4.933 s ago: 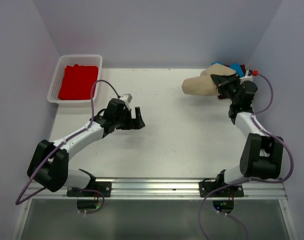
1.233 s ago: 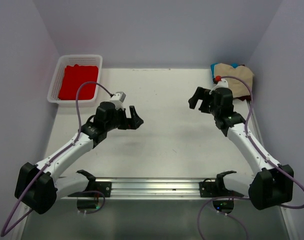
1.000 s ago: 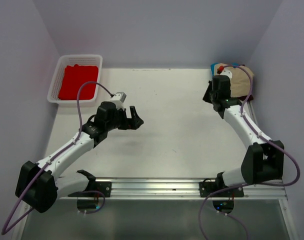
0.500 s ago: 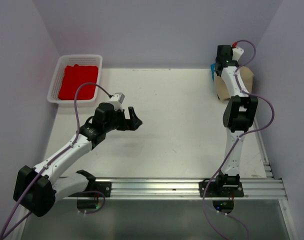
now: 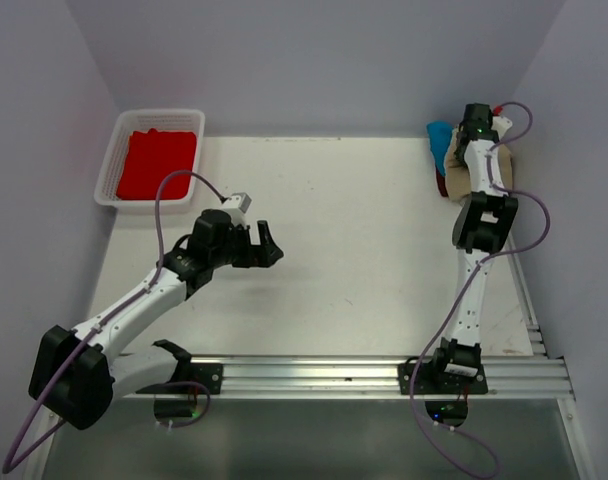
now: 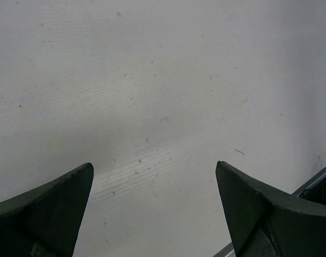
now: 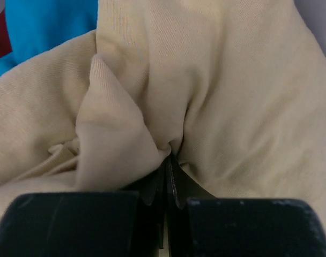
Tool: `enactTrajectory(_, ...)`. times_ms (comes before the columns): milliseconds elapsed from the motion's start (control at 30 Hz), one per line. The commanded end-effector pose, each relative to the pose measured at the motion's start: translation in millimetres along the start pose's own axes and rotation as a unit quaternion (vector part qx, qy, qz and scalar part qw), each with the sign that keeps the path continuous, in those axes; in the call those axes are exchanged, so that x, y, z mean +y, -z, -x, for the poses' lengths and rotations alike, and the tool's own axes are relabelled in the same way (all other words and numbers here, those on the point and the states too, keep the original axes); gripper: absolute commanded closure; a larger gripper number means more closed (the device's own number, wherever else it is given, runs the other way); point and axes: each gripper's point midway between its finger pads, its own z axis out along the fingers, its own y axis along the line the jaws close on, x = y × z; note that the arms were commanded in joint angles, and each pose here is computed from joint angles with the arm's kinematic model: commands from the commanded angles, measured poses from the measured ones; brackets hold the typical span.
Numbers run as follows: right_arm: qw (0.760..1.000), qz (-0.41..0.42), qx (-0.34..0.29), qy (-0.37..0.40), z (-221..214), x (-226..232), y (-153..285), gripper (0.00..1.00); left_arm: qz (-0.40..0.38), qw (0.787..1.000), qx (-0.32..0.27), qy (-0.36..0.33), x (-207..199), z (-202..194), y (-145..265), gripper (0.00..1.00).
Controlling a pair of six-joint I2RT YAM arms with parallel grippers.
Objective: Fold and stack the t-shirts
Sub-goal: Put the neatly folded tshirt into the corner of the board with the right arm
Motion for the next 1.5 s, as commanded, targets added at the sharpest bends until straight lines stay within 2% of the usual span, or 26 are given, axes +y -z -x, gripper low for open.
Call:
enactTrajectory(0,0.993,0.031,0.116,0.013,-57,-12,-22,1.00,-0.018,1.000,0.001,0.004,-8,6,-5,0.00)
enactTrajectory(133,0.990,0.049,0.130,0.033,-62,-14,-19,1.00,-0.026,1.000,0.000,0.006,-12,10,-5,0.01)
enactTrajectory(167,0.993,0.068,0.097,0.021,-36,-7,-7,1.00,-0.028,1.000,0.001,0.007,-13,10,-5,0.01)
enactTrajectory(200,0.992,0.064,0.108,0.029,-51,-13,-8,1.00,-0.031,1.000,-0.001,0.007,-15,11,-4,0.01)
enactTrajectory(233,0.991,0.086,0.096,0.023,-42,-8,1,1.00,-0.032,0.999,-0.003,0.007,-15,12,-3,0.01)
enactTrajectory(367,0.988,0.154,0.013,-0.017,9,6,44,1.00,-0.044,0.999,-0.011,0.007,-20,15,1,0.01)
enactTrajectory(400,0.986,0.162,-0.004,-0.024,21,1,68,1.00,-0.047,0.999,-0.016,0.006,-22,17,4,0.01)
enactTrajectory(500,0.980,0.188,-0.052,-0.036,31,-2,99,1.00,-0.055,0.998,-0.029,0.000,-26,21,9,0.01)
enactTrajectory(567,0.967,0.221,-0.115,-0.061,67,-2,150,1.00,-0.058,0.998,-0.035,-0.003,-27,23,11,0.01)
enactTrajectory(600,0.968,0.220,-0.107,-0.055,50,-9,152,1.00,-0.058,0.997,-0.042,-0.005,-28,26,13,0.01)
enactTrajectory(633,0.960,0.236,-0.134,-0.065,67,-15,185,1.00,-0.056,0.997,-0.047,-0.006,-27,28,15,0.01)
enactTrajectory(667,0.957,0.249,-0.133,-0.061,60,-12,199,1.00,-0.047,0.997,-0.058,-0.009,-24,32,16,0.00)
enactTrajectory(800,0.936,0.341,-0.092,0.014,-1,5,262,1.00,-0.020,0.994,-0.104,-0.013,-18,51,25,0.00)
enactTrajectory(833,0.921,0.381,-0.070,0.040,-21,16,280,1.00,-0.014,0.993,-0.113,-0.014,-17,55,26,0.00)
enactTrajectory(867,0.905,0.416,-0.043,0.081,-52,30,309,0.88,0.000,0.993,-0.122,-0.011,-13,60,26,0.00)
enactTrajectory(933,0.885,0.445,-0.009,0.134,-94,36,332,0.64,0.010,0.992,-0.129,-0.011,-11,67,26,0.00)
enactTrajectory(967,0.869,0.467,0.009,0.162,-120,40,355,0.47,0.021,0.991,-0.132,-0.011,-7,71,25,0.00)
enactTrajectory(1000,0.863,0.473,0.027,0.175,-140,37,361,0.03,0.032,0.992,-0.125,-0.006,-2,70,21,0.00)
enactTrajectory(1067,0.835,0.506,0.056,0.209,-177,39,389,0.01,0.043,0.991,-0.125,0.005,3,81,15,0.00)
enactTrajectory(1133,0.826,0.513,0.063,0.223,-195,32,404,0.01,0.065,0.988,-0.135,0.031,18,99,14,0.00)
enactTrajectory(1167,0.817,0.518,0.067,0.244,-210,29,416,0.01,0.092,0.985,-0.135,0.059,41,106,8,0.00)
enactTrajectory(1233,0.810,0.523,0.057,0.261,-218,24,432,0.01,0.115,0.978,-0.146,0.093,60,127,8,0.00)
enactTrajectory(1300,0.786,0.547,0.072,0.280,-236,21,453,0.01,0.144,0.972,-0.140,0.122,90,137,-1,0.00)
enactTrajectory(1400,0.765,0.560,0.088,0.306,-255,15,473,0.01,0.167,0.968,-0.136,0.125,103,162,-9,0.00)
enactTrajectory(1467,0.753,0.572,0.085,0.312,-263,13,486,0.01,0.179,0.967,-0.122,0.135,113,161,-20,0.00)
